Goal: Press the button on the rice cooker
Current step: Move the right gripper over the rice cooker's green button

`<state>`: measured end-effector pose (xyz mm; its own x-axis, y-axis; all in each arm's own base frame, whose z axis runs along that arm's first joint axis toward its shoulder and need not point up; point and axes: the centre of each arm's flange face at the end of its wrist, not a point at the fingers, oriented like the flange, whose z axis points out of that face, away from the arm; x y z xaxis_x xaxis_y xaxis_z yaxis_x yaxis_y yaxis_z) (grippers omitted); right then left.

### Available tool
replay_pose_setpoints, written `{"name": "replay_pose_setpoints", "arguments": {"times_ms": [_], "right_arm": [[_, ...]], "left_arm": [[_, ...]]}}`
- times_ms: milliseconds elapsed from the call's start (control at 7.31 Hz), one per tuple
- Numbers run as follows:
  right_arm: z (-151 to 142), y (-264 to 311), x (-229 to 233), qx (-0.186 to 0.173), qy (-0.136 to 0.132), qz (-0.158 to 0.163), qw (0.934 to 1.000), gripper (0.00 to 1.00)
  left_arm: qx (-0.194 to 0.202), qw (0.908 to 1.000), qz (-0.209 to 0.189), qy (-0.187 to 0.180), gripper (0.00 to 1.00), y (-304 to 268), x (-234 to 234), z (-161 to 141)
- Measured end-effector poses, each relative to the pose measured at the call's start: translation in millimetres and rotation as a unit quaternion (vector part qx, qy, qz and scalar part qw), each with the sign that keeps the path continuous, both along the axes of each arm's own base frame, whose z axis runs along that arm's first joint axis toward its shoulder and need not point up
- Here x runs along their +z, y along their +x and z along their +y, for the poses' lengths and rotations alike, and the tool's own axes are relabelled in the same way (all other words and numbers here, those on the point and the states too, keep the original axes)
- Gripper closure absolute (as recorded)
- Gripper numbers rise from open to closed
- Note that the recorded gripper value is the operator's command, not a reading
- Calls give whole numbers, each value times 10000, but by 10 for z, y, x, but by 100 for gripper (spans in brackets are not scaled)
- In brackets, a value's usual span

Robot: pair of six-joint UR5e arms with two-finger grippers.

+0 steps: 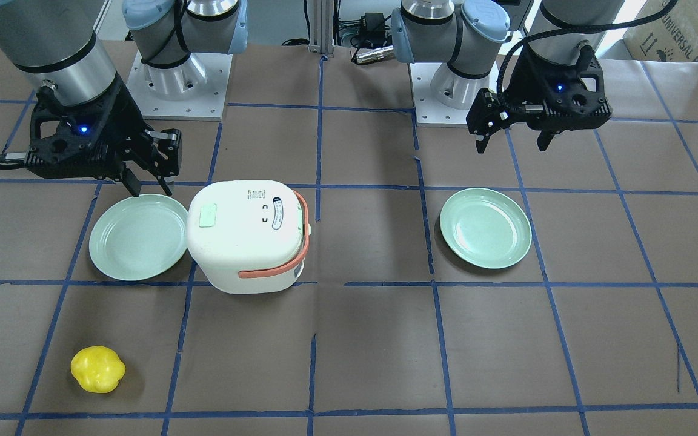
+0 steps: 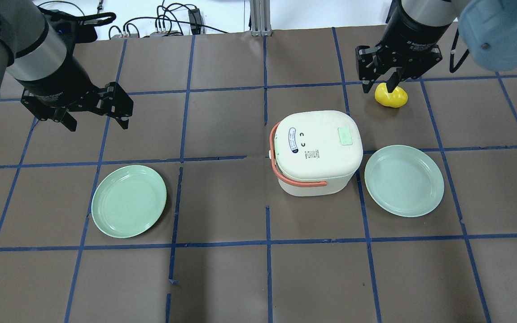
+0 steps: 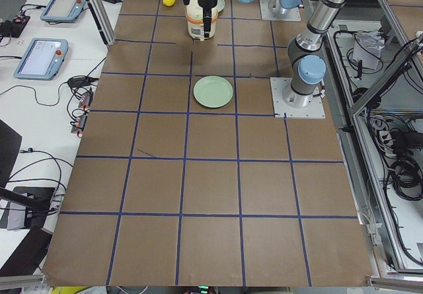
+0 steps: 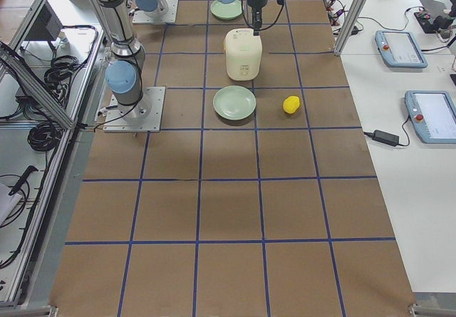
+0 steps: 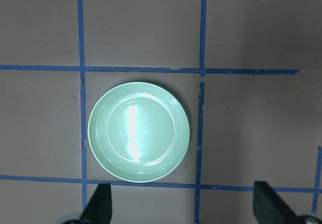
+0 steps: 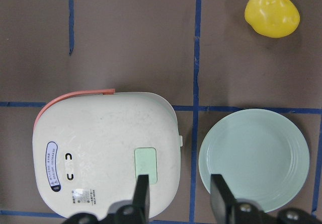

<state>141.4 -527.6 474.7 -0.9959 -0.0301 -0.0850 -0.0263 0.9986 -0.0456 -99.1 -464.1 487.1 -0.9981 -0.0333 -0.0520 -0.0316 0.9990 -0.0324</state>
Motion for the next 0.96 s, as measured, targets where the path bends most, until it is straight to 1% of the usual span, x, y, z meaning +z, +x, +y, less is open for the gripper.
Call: {"name": "replay_pose_setpoints", "arguments": {"times_ms": [411,684,958], "right_arm": [[70,76,-470,98,370,-137,9992,95],[136,125,-724,178,459,-159,9987,94],[140,137,-827,197,514,-167,9983,94]], "left_arm": [[0,10000,0,-1,0,0,0,0],[0,10000,0,-2,0,0,0,0],[0,10000,0,-2,0,0,0,0]]}}
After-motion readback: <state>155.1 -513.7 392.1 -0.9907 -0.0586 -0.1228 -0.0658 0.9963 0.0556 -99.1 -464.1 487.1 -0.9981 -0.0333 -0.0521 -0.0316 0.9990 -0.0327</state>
